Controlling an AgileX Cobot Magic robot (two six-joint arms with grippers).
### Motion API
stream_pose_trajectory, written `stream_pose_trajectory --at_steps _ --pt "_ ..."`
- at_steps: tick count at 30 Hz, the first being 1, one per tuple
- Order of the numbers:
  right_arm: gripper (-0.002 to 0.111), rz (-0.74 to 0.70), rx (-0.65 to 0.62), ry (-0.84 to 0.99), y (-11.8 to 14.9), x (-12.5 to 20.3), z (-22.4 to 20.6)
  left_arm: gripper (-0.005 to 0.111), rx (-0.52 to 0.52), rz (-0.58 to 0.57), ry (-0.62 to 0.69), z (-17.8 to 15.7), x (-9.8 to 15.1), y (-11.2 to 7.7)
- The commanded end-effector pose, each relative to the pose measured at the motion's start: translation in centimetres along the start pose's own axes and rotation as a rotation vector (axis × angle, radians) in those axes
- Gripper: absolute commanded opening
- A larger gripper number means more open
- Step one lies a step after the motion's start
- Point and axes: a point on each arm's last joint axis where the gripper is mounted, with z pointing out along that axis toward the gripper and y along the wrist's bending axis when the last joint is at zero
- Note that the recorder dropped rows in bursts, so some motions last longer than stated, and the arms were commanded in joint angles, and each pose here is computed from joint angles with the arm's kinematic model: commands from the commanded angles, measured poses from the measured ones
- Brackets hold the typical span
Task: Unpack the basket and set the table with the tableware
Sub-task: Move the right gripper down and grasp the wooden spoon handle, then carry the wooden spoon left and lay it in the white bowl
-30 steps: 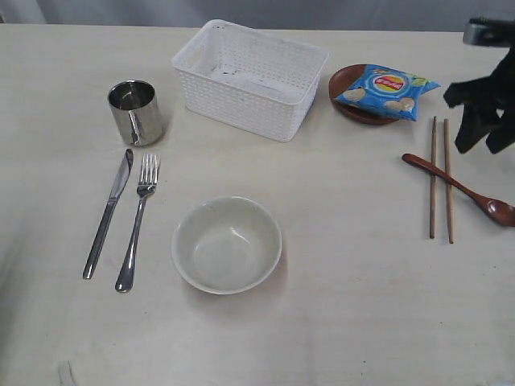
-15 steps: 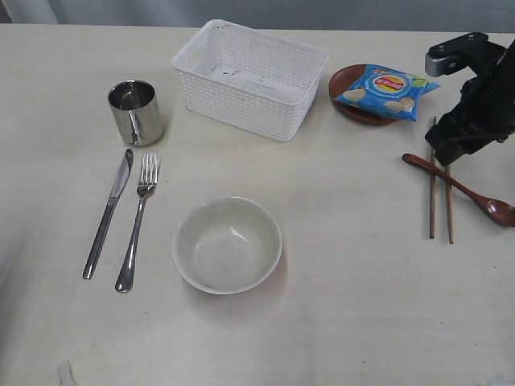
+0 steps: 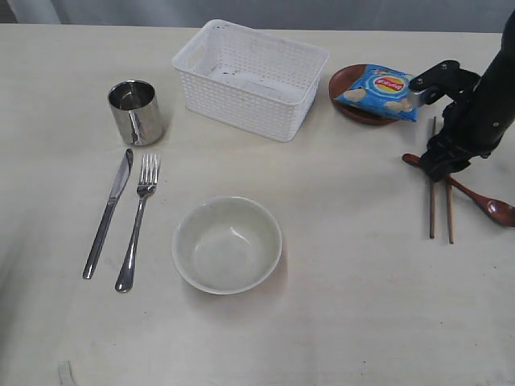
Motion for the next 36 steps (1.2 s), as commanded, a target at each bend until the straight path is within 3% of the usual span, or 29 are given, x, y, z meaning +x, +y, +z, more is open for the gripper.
stream_pose_trajectory --at_steps 1,6,9,17,23,28,36 --pt "0.041 -0.017 -0.009 0.023 0.0 0.2 1.1 0.0 -0.005 0.01 -0.009 0.0 0.0 0.0" --pt "0.011 -0.015 -0.022 0.038 0.1 0.3 1.5 0.0 -0.005 0.01 -0.009 0.0 0.0 0.0" --pt "0.0 -0.022 -0.027 0.045 0.3 0.3 1.1 0.0 -0.005 0.01 -0.009 0.0 0.0 0.0" --pt "-0.001 -0.046 0.012 -0.012 1.7 -0.4 -3.0 0.0 -0.005 0.01 -0.009 0.0 0.0 0.0" --pt "-0.001 -0.038 0.069 -0.165 3.8 -1.2 -8.5 0.0 -0.005 0.01 -0.009 0.0 0.0 0.0" --pt "-0.001 -0.132 0.012 -0.307 9.3 -3.1 -11.8 0.0 -0.005 0.01 -0.009 0.0 0.0 0.0" --pt "-0.001 -0.363 -0.09 -0.382 20.0 -6.1 -12.6 0.0 -0.005 0.01 -0.009 0.0 0.0 0.0"
